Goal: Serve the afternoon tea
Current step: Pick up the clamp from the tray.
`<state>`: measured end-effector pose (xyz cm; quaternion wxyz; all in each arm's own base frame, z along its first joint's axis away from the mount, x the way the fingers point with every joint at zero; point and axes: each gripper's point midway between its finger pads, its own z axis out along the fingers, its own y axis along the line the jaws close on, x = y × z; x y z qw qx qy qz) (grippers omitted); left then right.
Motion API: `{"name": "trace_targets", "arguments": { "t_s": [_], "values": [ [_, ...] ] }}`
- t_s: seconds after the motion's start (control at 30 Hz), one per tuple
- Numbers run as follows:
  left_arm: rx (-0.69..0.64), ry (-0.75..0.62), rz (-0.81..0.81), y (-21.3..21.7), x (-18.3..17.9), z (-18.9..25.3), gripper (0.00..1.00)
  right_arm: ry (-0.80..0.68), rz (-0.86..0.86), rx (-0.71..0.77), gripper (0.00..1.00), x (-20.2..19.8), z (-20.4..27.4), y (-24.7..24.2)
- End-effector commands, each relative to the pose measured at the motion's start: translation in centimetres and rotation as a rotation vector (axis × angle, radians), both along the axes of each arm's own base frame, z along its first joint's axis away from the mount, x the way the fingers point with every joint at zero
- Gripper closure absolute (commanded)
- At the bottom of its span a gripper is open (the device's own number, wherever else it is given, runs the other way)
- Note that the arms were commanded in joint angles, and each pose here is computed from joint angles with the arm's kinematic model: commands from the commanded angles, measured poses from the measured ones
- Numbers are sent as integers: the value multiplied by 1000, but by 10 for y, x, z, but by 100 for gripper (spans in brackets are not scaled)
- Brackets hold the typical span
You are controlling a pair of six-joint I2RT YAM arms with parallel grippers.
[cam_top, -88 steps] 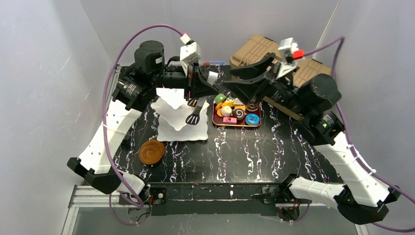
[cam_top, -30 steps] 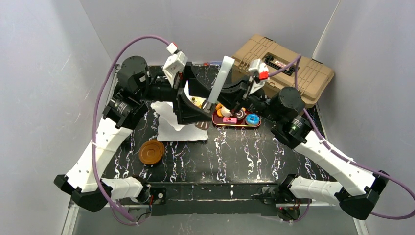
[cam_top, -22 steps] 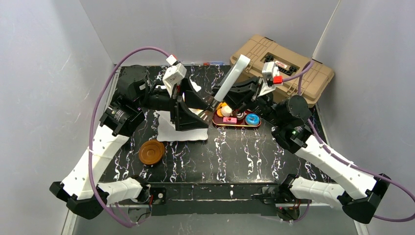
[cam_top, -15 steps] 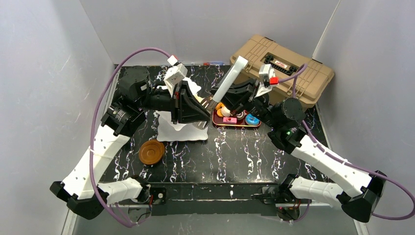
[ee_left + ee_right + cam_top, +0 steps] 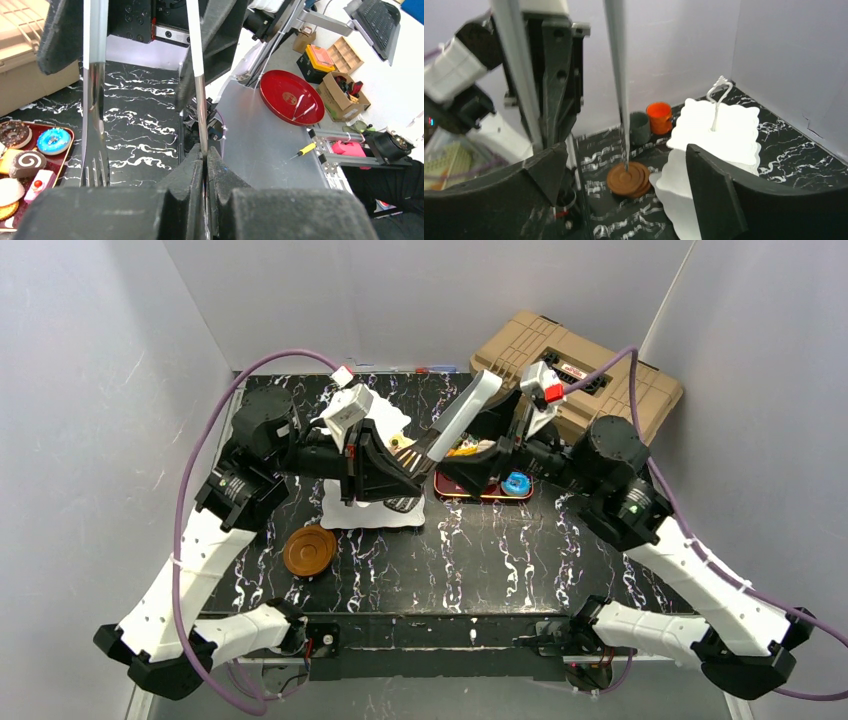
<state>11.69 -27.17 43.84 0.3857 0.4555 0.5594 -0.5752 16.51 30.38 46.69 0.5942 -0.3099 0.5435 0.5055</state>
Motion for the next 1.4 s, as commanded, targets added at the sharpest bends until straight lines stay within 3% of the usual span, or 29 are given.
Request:
{"name": "trace_targets", "arguments": {
  "t_s": [0.0,0.17,0.8,1.2,1.37],
  "values": [
    [-41,-66,-72,10,-22,15,100,-44,213,-155,2,-47,-11,-6],
    [-49,-65,-116,13,-32,17,100,-34,384,-180,2,-69,-10,2],
    [-36,-168,-75,16,-27,11,100,-133,193,138,2,-39,70,-8],
    [-33,-189,-72,18,-28,12,100,-28,390,55,2,-48,61,20],
    [-29,-194,-62,18,-25,11,100,-21,397,50,18,-48,61,20]
  ]
}}
